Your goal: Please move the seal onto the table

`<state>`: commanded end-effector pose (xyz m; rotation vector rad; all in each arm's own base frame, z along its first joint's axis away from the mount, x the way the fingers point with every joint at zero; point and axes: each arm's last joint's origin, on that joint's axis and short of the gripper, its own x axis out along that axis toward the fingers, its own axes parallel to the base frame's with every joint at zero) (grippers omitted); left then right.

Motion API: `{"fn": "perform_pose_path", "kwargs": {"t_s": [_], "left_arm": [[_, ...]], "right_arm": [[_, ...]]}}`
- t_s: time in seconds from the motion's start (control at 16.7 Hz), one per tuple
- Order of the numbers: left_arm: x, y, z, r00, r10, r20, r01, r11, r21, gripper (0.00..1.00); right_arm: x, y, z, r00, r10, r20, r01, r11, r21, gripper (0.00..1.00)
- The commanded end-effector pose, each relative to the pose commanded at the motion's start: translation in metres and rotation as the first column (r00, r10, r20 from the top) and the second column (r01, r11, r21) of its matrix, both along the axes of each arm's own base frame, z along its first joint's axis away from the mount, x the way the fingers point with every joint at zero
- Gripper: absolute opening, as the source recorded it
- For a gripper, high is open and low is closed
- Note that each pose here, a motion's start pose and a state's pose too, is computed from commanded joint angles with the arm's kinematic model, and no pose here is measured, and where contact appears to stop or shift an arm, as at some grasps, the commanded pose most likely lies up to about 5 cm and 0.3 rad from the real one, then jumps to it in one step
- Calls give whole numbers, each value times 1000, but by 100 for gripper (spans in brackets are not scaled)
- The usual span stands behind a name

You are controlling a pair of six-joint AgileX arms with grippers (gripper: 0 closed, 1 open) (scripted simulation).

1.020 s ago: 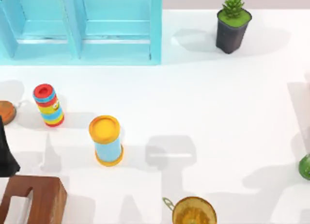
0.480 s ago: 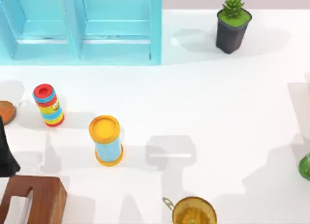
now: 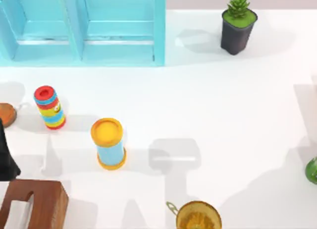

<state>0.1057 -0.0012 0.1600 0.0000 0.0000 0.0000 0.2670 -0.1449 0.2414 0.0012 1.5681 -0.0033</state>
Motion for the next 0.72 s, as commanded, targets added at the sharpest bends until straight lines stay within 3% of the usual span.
{"fn": "perform_pose_path", "kwargs": {"t_s": [0.54,0.72], "left_arm": [[0,0,0,1000,0,0,0,1000,0,100],[0,0,0,1000,0,0,0,1000,0,100]], "right_arm": [[2,-2,-88,1000,-3,7,3,1000,-4,100],[0,-1,-99,1000,-3,-2,3,1000,1,100]]}}
